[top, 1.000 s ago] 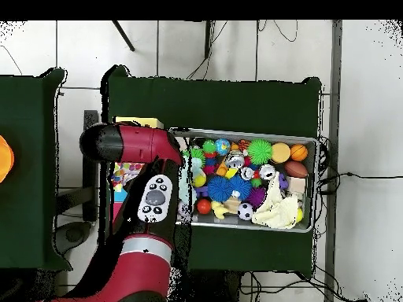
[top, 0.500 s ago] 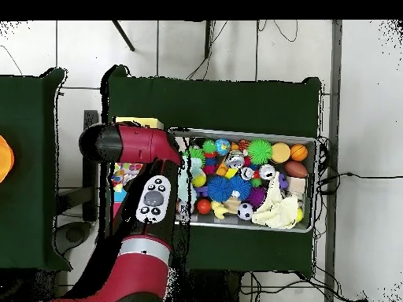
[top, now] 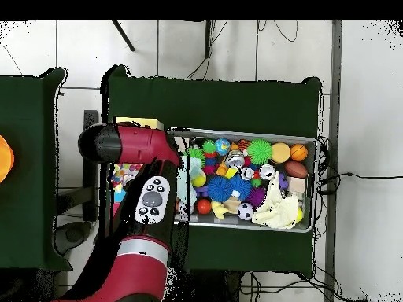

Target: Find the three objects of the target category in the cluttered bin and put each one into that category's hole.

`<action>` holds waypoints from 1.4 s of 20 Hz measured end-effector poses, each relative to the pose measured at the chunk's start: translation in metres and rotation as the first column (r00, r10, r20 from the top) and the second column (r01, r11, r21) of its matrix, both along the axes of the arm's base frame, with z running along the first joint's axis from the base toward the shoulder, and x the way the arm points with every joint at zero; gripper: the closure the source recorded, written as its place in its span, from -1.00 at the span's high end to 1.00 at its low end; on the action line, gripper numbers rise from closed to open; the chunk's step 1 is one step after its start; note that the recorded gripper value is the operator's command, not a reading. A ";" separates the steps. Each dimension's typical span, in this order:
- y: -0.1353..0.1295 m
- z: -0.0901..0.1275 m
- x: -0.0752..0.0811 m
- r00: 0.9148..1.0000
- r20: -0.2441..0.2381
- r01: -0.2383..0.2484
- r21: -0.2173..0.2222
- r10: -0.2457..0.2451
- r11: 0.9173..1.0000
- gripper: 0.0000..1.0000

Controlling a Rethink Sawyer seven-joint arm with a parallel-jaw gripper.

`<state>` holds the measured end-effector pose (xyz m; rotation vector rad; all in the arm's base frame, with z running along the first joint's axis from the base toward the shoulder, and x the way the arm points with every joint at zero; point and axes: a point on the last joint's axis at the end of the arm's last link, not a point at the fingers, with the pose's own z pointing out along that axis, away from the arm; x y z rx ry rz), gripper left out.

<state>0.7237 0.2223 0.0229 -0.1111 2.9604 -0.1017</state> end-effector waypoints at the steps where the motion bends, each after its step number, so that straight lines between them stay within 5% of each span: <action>1: -0.001 0.000 -0.001 1.000 -0.002 0.001 0.000 -0.001 1.000 1.00; 14: -0.004 0.003 -0.025 0.999 -0.045 0.027 0.008 -0.027 1.000 1.00; 22: -0.005 0.006 -0.029 0.999 -0.017 0.038 0.010 -0.038 0.999 1.00; 28: -0.004 0.029 -0.032 0.999 -0.012 0.041 0.011 -0.041 0.999 1.00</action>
